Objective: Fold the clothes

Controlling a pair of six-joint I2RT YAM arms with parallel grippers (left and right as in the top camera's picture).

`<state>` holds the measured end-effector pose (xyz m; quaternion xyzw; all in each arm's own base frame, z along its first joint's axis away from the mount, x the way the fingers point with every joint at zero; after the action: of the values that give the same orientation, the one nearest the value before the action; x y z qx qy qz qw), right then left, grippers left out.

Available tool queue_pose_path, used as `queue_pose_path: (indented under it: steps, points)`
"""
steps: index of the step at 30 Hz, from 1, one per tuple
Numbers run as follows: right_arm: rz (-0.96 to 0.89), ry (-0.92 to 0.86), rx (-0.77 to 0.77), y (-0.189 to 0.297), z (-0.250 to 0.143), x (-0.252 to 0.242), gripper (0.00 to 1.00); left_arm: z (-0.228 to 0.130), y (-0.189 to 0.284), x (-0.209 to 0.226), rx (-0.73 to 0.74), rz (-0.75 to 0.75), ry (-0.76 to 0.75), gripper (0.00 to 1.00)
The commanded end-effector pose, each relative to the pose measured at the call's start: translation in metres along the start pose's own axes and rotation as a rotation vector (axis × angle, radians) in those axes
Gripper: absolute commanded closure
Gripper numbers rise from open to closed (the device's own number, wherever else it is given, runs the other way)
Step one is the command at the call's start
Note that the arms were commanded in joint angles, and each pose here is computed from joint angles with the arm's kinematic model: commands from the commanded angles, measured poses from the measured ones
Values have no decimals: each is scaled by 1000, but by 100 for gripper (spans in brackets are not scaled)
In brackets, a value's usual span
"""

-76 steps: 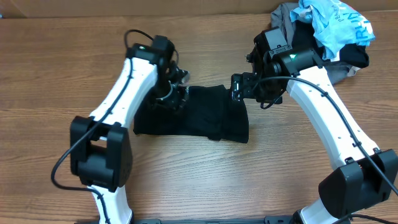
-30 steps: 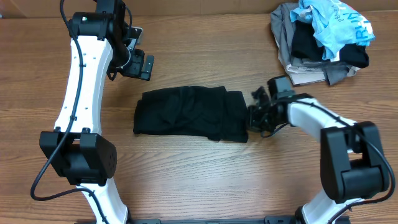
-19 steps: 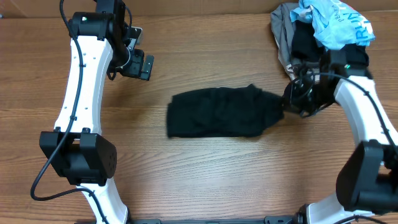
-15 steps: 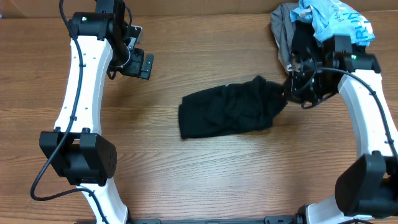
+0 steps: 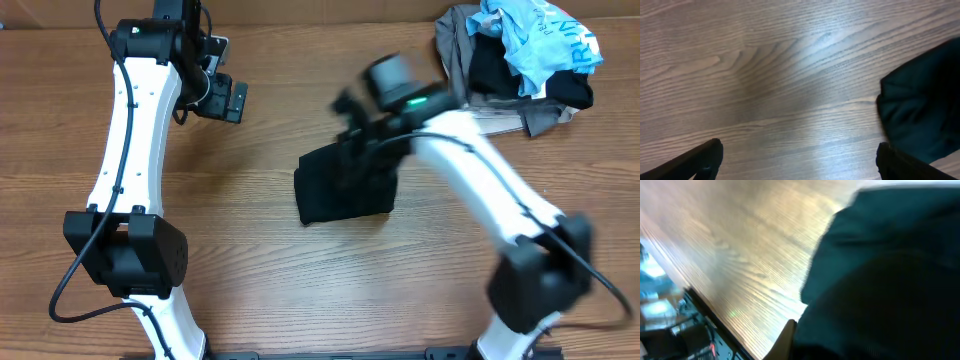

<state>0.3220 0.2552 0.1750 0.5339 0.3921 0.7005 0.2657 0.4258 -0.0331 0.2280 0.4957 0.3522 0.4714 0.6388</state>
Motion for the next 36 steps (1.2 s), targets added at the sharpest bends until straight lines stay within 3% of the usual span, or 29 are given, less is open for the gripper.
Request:
queue_pose_path:
  steps: [1, 4, 5, 6, 12, 24, 29, 36]
  points:
    - [-6, 12, 109, -55, -14, 24, 96, 4, 2, 9, -22, 14, 26, 0]
    - [-12, 21, 171, -87, -27, 36, 80, 5, 1, 12, -28, 17, 31, 0]
    - [-3, 32, 187, -95, -30, 40, 68, 6, 1, 13, -31, 18, 33, 0]
    - [1, 37, 195, -99, -32, 43, 49, 6, 2, 14, -33, 19, 34, 0]
    - [39, 33, 180, -94, -25, 55, 28, 7, 2, 20, -45, 26, 46, 1]
    - [59, 112, -20, 26, 2, 111, 28, 13, 5, 52, -113, 63, 131, 0]
    - [-365, -134, -128, 57, 6, 35, 28, 10, 6, 62, -120, 65, 159, 0]
    - [-437, -294, -32, 33, -2, -39, 39, 10, 3, 62, -115, 64, 158, 0]
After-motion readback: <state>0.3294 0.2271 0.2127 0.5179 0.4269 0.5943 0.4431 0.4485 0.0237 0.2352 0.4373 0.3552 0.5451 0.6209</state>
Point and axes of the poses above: each gripper's point midway between its finger pads, its own y axis back along the fingers, its own x axis along the line the jaws close on, z = x × y, the point moved 4 cm from there along y, back along the fingers, and after that the axes turned 8 degrees about -y, right-handed, at the moved point
